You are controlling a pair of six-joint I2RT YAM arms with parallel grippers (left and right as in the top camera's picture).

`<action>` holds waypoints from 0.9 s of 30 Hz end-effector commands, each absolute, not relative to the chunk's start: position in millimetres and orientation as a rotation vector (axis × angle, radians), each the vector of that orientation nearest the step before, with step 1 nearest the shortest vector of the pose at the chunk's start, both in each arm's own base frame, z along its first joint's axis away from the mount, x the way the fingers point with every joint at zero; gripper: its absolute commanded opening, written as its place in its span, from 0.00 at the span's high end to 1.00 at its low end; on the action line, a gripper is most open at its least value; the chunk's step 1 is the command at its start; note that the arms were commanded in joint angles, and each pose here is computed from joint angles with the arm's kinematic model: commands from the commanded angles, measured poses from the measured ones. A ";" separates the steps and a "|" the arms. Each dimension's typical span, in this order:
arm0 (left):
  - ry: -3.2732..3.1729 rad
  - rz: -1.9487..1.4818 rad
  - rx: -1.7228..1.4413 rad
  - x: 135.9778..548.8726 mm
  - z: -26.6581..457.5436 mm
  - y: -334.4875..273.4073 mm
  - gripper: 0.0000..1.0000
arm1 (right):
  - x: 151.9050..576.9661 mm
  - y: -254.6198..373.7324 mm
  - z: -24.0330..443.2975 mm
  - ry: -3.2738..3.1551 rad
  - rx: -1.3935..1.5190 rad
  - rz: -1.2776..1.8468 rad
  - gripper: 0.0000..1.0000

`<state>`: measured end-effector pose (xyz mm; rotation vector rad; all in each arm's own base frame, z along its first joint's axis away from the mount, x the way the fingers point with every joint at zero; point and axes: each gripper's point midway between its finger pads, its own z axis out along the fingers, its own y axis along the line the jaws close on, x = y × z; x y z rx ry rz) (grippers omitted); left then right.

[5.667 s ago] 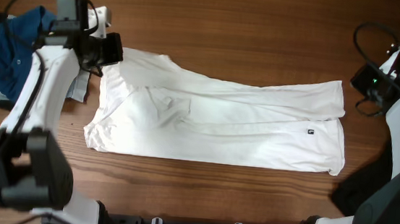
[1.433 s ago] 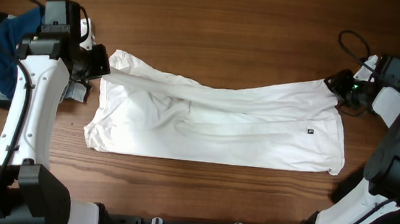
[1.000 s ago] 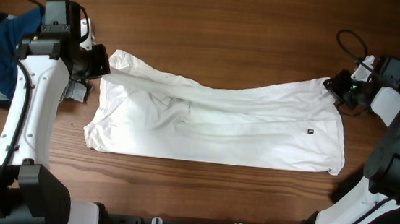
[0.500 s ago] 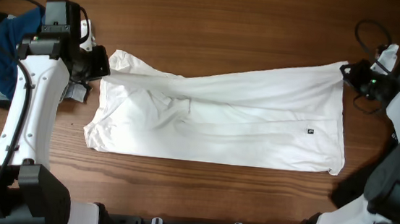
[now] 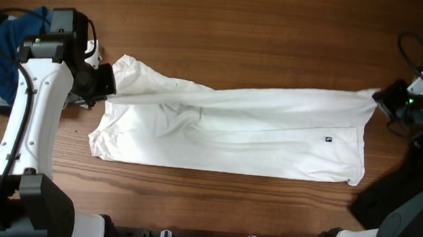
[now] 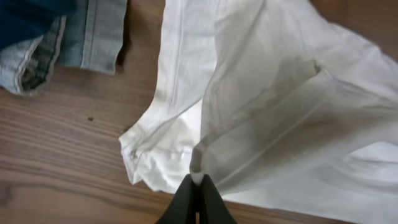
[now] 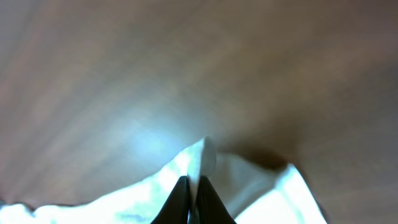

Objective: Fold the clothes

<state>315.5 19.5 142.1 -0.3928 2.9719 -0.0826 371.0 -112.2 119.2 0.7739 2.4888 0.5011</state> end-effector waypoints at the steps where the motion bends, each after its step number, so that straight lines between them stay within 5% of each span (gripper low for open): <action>1: 2.996 0.030 -0.433 303.6 140.6 34.3 0.96 | 341.5 -134.7 105.9 2.587 0.902 0.264 0.96; 20: 3.085 0.206 -0.736 258.2 113.1 68.5 0.96 | 270.7 -139.5 85.0 2.826 1.109 0.014 0.93; 21: 3.085 0.201 -0.736 258.4 113.0 68.0 0.88 | 269.3 -139.6 84.8 2.831 1.112 0.009 0.78; 24: 3.085 0.201 -0.736 258.4 113.0 67.8 0.45 | 269.7 -142.5 85.0 2.825 1.112 -0.014 0.40; 27: 3.073 0.196 -0.734 261.3 112.8 68.0 0.44 | 273.7 -144.2 85.5 2.808 1.106 -0.014 0.36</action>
